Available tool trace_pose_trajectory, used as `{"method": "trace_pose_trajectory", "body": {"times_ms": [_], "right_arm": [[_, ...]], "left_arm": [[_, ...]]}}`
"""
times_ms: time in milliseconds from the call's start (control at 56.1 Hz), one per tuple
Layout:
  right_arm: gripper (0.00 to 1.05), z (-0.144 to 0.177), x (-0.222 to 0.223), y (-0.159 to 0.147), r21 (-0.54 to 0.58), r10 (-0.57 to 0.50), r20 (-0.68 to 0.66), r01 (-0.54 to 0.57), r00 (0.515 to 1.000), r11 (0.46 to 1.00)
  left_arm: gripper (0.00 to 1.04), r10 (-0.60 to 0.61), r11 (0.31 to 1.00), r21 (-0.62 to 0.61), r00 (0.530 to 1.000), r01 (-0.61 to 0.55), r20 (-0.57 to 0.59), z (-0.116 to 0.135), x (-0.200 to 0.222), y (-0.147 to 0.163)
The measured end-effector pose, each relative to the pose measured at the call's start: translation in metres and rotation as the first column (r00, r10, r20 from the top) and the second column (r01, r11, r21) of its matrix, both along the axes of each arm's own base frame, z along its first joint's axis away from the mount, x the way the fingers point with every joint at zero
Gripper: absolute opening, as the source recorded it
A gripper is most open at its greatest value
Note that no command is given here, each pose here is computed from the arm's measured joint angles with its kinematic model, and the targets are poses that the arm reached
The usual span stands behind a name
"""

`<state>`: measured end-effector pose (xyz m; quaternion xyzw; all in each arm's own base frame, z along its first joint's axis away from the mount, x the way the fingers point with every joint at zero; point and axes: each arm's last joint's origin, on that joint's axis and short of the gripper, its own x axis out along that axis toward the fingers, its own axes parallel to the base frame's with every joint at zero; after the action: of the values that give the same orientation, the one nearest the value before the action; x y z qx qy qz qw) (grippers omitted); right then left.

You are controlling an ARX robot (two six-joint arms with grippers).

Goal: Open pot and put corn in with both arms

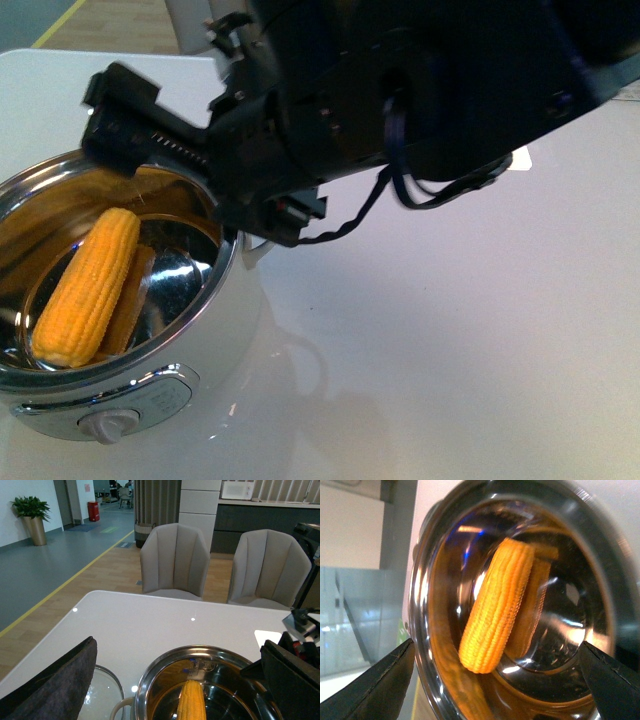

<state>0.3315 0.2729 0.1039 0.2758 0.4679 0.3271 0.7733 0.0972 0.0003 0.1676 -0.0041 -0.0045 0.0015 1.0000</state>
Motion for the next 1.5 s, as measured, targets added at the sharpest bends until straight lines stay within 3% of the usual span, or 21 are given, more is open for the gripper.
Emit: {"method": "trace_pose_trajectory", "body": {"times_ms": [142,285,374,606,801,926,944,1033,1193,1282,1496], "right_arm": [[0.96,0.035,0.018,-0.053,0.147,-0.187,0.023,0.182,0.982,0.972],[0.96,0.062,0.017,-0.097,0.191,-0.304,0.054,0.289,0.951,0.938],[0.96,0.069,0.010,-0.124,0.140,-0.376,0.077,0.364,0.923,0.921],[0.96,0.083,-0.037,-0.213,-0.157,-0.489,0.281,0.542,0.826,0.826],[0.96,0.100,-0.076,-0.253,-0.228,-0.496,0.411,0.613,0.765,0.757],[0.96,0.103,-0.092,-0.260,-0.266,-0.462,0.467,0.618,0.754,0.740],[0.94,0.103,-0.091,-0.260,-0.267,-0.457,0.490,0.627,0.742,0.732],[0.81,0.094,-0.097,-0.262,-0.212,-0.388,0.724,0.719,0.571,0.663],[0.56,0.089,-0.121,-0.272,-0.107,-0.298,0.878,0.760,0.375,0.641],[0.42,0.090,-0.132,-0.272,-0.096,-0.276,0.898,0.764,0.344,0.638],[0.04,0.077,-0.155,-0.273,-0.123,-0.258,0.896,0.762,0.361,0.636]], "left_arm": [[0.98,0.000,1.000,0.000,1.000,0.000,0.000,0.000,0.000,0.000],[0.98,0.000,1.000,0.000,1.000,0.000,0.000,0.000,0.000,0.000],[0.98,0.000,1.000,0.000,1.000,0.000,0.000,0.000,0.000,0.000],[0.98,0.000,1.000,0.000,1.000,0.000,0.000,0.000,0.000,0.000],[0.98,0.000,1.000,0.000,1.000,0.000,0.000,0.000,0.000,0.000],[0.98,0.000,1.000,0.000,1.000,0.000,0.000,0.000,0.000,0.000],[0.98,0.000,1.000,0.000,1.000,0.000,0.000,0.000,0.000,0.000],[0.98,0.000,1.000,0.000,1.000,0.000,0.000,0.000,0.000,0.000],[0.98,0.000,1.000,0.000,1.000,0.000,0.000,0.000,0.000,0.000],[0.98,0.000,1.000,0.000,1.000,0.000,0.000,0.000,0.000,0.000],[0.98,0.000,1.000,0.000,1.000,0.000,0.000,0.000,0.000,0.000]]}}
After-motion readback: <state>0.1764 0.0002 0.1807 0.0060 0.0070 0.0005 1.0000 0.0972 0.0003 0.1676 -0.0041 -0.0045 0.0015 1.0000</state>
